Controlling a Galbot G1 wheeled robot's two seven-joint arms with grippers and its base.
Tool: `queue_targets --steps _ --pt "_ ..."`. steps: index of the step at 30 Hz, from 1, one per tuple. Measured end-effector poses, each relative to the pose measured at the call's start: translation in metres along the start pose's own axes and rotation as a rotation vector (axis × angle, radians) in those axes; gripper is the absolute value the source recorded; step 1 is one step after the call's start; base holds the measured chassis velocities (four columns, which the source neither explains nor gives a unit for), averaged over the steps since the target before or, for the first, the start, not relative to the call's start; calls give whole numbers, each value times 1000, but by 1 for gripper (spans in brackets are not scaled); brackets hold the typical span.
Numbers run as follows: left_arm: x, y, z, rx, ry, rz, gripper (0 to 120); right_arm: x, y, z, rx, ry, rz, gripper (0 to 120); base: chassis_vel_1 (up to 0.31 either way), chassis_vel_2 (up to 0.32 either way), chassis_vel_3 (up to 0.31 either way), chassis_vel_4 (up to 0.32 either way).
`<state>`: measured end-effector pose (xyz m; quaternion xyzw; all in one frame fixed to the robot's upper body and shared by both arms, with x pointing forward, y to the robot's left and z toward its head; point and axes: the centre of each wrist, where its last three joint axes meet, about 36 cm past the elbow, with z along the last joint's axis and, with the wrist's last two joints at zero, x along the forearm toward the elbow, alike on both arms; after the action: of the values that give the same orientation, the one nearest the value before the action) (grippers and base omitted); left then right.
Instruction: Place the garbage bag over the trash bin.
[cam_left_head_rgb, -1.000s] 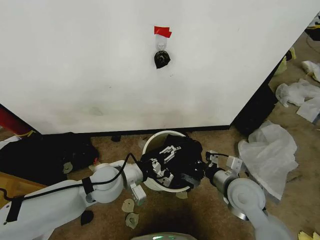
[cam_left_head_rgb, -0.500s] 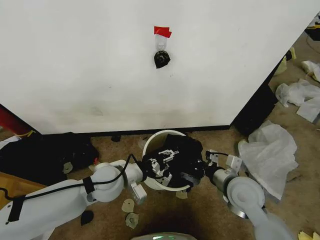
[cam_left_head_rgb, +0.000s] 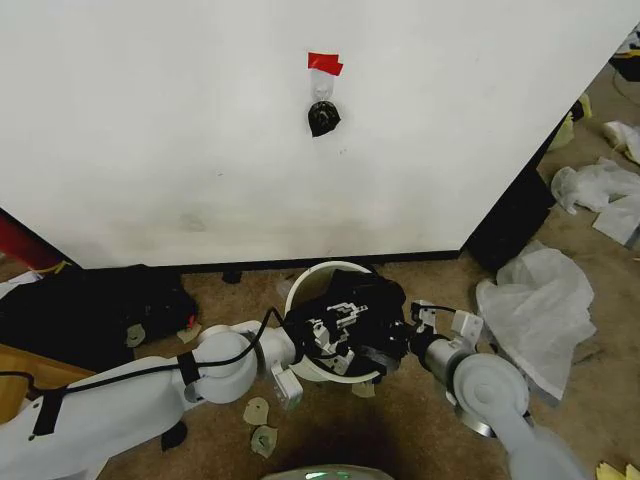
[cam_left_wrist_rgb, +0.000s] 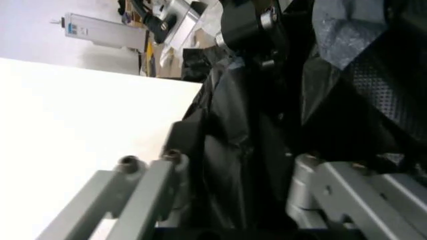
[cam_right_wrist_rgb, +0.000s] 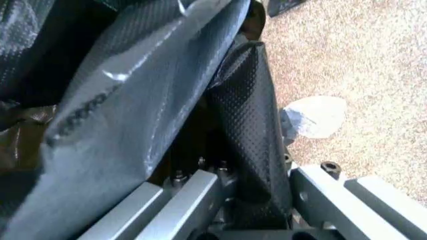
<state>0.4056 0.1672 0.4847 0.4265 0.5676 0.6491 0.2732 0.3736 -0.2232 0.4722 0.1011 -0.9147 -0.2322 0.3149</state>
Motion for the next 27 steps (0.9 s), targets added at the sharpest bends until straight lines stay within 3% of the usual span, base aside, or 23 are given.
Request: queue_targets --steps 8,14,16,18,22,24,25,27 --pt "1 -2 -2 33 6 4 0 0 1 1 -1 2 -1 0 0 0 0 0" --pt "-1 -1 -5 157 26 -15 0 1 1 2 7 -1 2 0 0 0 0 0" --pt "-1 4 -8 248 33 -33 0 1 1 3 14 -3 4 0 0 0 0 0" --pt "1 17 -14 400 54 -62 0 1 1 6 31 -6 5 0 0 0 0 0" --pt "3 30 -21 520 62 -86 0 1 2 9 47 -9 4 0 0 0 0 0" --pt "2 43 -24 659 78 -121 0 3 5 12 67 -15 0 0 0 0 0 0" --pt "2 43 -24 659 78 -121 0 3 5 12 67 -15 0 0 0 0 0 0" --pt "-1 54 -26 791 95 -149 0 5 7 16 84 -19 -5 0 0 0 0 0"
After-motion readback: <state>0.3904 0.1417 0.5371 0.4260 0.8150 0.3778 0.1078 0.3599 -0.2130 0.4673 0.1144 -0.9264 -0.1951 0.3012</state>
